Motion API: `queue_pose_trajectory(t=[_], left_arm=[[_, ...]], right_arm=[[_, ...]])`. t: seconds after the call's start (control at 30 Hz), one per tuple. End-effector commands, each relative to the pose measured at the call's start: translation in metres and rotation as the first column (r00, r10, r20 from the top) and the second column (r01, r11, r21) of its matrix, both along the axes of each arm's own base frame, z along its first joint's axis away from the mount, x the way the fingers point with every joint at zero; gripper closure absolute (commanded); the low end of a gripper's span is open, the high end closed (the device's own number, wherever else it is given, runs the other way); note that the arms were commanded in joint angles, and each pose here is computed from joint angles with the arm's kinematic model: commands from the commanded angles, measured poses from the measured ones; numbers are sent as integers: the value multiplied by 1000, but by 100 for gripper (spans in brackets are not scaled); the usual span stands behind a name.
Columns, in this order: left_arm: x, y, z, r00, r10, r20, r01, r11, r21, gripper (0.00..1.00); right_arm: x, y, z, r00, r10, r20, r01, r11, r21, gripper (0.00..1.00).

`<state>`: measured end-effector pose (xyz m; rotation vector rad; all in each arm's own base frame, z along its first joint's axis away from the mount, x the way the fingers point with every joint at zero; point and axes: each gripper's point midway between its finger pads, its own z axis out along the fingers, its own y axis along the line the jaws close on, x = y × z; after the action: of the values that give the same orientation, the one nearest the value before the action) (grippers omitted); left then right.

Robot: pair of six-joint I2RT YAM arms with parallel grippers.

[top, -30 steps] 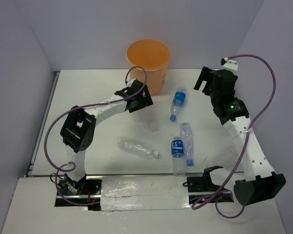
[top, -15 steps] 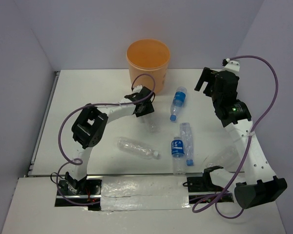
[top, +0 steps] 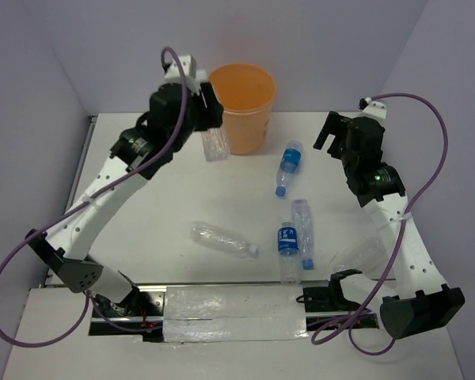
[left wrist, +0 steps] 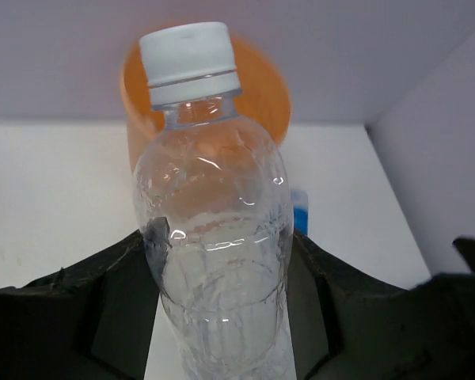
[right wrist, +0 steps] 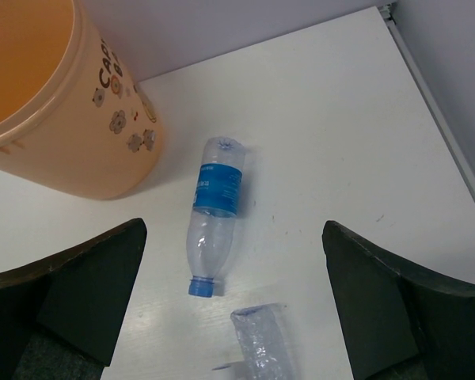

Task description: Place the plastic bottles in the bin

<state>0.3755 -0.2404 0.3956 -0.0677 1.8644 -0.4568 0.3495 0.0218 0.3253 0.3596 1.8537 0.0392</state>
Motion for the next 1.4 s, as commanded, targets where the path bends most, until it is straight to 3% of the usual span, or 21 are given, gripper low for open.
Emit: queue_pose_trajectory(t=[0.0, 0.17, 0.27, 0.33, 0.5, 0.7, 0.97, 1.03, 1.1, 1.13, 1.27, 1.3, 1.37], left_arm=[[32, 20, 49, 979, 38, 198, -81, 974, 211, 40], [95, 20, 102, 917, 120, 381, -213, 954, 213, 41], [131, 20, 112, 887, 163, 433, -244, 960, 138, 42], [140, 22, 139, 816, 216, 537, -290, 955, 56, 42], [171, 15, 138, 750, 279, 599, -319, 947, -42, 41], [205, 17, 108, 771, 309, 556, -283, 950, -135, 40], [237, -5, 73, 775, 297, 557, -243, 955, -172, 41], [246, -9, 60, 781, 294, 551, -241, 956, -169, 33], [252, -9, 52, 789, 298, 537, -239, 955, -178, 15], [254, -9, 45, 799, 297, 523, -241, 955, -174, 1], [247, -5, 51, 816, 288, 501, -232, 957, -174, 1], [235, -3, 73, 811, 272, 519, -204, 961, -185, 1], [221, -6, 76, 838, 232, 495, -178, 972, -153, 1]], right_arm=[[-1, 2, 24, 996, 8, 88, -12, 999, 38, 0], [-10, 7, 23, 998, 43, 47, -45, 998, 38, 0], [-23, 14, 12, 996, 79, 31, -81, 994, 77, 0], [-31, 19, 5, 995, 103, 21, -104, 988, 110, 0], [-42, 22, -2, 992, 126, -15, -124, 985, 118, 0], [-48, 28, 1, 988, 153, -2, -151, 977, 148, 0], [-47, 28, -9, 988, 149, -33, -143, 979, 143, 0], [-45, 27, -12, 988, 146, -38, -140, 980, 141, 0], [-44, 28, -17, 988, 148, -51, -140, 980, 144, 0], [-43, 29, -17, 987, 150, -51, -141, 979, 148, 0], [-42, 31, -21, 986, 156, -57, -146, 977, 158, 0], [-41, 32, -22, 986, 157, -61, -145, 976, 161, 0], [-40, 33, -25, 985, 158, -63, -145, 975, 167, 0]])
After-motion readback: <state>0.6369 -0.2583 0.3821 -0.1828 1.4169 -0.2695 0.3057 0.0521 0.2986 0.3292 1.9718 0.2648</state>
